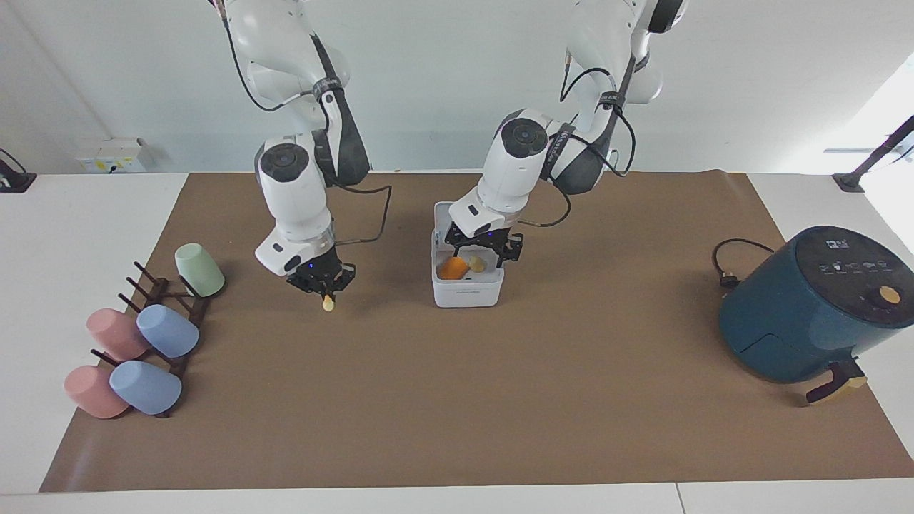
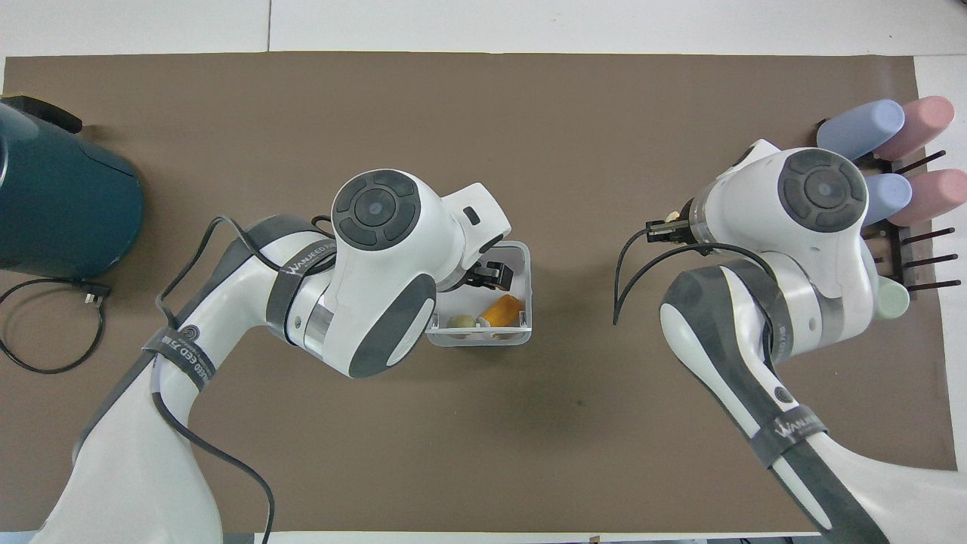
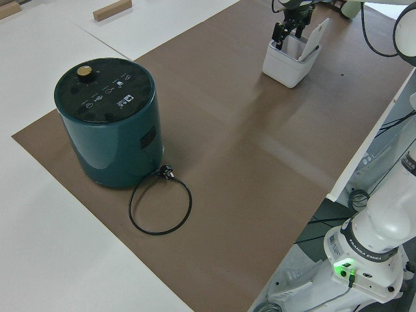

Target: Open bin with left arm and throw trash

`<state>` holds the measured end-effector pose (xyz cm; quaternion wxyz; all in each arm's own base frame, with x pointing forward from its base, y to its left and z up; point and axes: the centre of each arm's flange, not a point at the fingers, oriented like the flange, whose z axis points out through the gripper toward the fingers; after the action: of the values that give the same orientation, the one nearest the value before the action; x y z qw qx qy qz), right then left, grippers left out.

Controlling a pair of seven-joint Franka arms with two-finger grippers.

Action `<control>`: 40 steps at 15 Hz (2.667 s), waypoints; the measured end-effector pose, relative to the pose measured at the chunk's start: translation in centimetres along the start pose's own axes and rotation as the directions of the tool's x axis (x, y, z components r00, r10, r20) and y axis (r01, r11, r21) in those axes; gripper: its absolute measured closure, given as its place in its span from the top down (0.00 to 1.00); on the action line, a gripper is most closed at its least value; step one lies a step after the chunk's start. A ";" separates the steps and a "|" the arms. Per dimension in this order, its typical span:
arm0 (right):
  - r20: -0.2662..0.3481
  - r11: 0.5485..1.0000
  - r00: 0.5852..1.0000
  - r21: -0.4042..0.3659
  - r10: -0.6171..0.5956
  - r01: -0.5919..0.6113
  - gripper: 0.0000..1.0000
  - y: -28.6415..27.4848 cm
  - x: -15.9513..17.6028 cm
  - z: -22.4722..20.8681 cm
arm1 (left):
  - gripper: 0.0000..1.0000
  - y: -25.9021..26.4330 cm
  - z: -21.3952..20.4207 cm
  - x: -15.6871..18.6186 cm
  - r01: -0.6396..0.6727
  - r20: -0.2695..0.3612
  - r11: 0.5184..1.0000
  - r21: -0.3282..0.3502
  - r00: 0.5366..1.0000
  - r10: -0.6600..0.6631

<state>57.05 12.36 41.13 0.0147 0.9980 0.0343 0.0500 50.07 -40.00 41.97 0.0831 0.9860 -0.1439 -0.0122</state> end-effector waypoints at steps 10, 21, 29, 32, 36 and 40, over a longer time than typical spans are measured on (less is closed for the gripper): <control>-0.031 0.981 0.997 0.187 0.064 -0.058 0.10 -11.9 -3.4 -8.1 | 1.00 -21.5 -18.1 1.1 0.232 -0.045 0.973 0.020 0.972 -0.231; -0.010 0.970 0.996 0.230 0.087 -0.082 0.34 -22.7 -5.3 -2.4 | 1.00 -30.0 -23.1 -6.7 0.170 0.034 0.976 0.134 0.984 -0.176; -0.022 0.968 0.996 0.239 0.086 -0.078 1.00 -23.0 -5.0 -3.3 | 1.00 -28.5 -25.1 -6.7 0.148 0.026 0.971 0.187 0.987 -0.156; -0.024 0.968 0.996 0.241 0.080 -0.072 1.00 -23.3 -5.1 -3.4 | 1.00 -28.6 -24.8 -6.5 0.161 0.024 0.970 0.180 0.985 -0.168; -0.034 0.966 0.993 0.240 0.111 -0.099 1.00 -21.5 -3.9 -4.3 | 1.00 -29.6 -24.5 -6.6 0.180 0.019 0.968 0.177 0.982 -0.186; -0.051 0.970 0.991 0.213 0.126 -0.113 1.00 -14.3 -1.3 -6.8 | 1.00 -29.7 -24.8 -6.7 0.185 0.013 0.967 0.175 0.982 -0.190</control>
<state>54.14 26.68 47.26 -0.0948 0.9921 -0.0203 0.0790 53.16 -6.07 61.42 -0.0065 0.9984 -0.0518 -0.0221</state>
